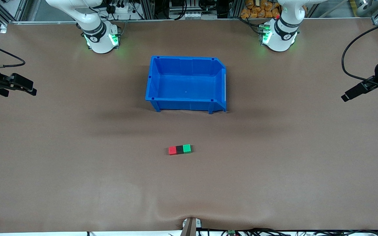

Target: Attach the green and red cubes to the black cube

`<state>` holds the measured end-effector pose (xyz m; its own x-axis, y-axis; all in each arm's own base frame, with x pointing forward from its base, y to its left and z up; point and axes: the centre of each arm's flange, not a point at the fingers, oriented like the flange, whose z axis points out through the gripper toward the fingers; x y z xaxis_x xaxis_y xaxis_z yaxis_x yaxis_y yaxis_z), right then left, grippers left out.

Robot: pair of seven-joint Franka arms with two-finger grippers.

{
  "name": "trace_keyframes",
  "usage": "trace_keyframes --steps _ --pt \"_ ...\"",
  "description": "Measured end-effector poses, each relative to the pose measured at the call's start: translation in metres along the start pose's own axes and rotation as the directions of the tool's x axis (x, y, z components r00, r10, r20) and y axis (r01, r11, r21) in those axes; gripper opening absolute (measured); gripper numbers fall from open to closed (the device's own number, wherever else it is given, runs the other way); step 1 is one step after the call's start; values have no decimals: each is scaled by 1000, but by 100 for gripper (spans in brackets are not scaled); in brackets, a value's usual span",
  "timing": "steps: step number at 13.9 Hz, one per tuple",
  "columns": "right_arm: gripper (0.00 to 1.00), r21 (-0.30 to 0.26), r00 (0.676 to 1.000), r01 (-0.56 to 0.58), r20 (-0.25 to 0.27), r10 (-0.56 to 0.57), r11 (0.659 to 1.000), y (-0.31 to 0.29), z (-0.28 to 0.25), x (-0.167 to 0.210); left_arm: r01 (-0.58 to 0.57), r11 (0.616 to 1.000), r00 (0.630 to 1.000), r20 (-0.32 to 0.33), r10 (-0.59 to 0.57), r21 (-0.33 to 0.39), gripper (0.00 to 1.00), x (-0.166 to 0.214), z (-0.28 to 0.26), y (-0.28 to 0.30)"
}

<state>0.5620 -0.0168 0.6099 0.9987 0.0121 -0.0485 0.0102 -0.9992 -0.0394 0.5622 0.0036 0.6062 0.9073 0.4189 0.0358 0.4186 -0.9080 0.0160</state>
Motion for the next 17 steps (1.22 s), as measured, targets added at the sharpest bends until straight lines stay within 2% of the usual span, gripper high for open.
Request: trace_keyframes --steps 4,9,17 --pt "100 0 1000 0 0 0 1000 0 0 0 -19 999 1000 6 19 -49 100 8 -5 -10" --pt "100 0 1000 2 0 -2 1000 -1 0 0 -55 996 998 -37 53 -67 100 20 -27 -45" --pt "100 0 1000 0 0 0 1000 0 0 0 -136 988 990 -40 133 -71 100 -7 -40 -2"
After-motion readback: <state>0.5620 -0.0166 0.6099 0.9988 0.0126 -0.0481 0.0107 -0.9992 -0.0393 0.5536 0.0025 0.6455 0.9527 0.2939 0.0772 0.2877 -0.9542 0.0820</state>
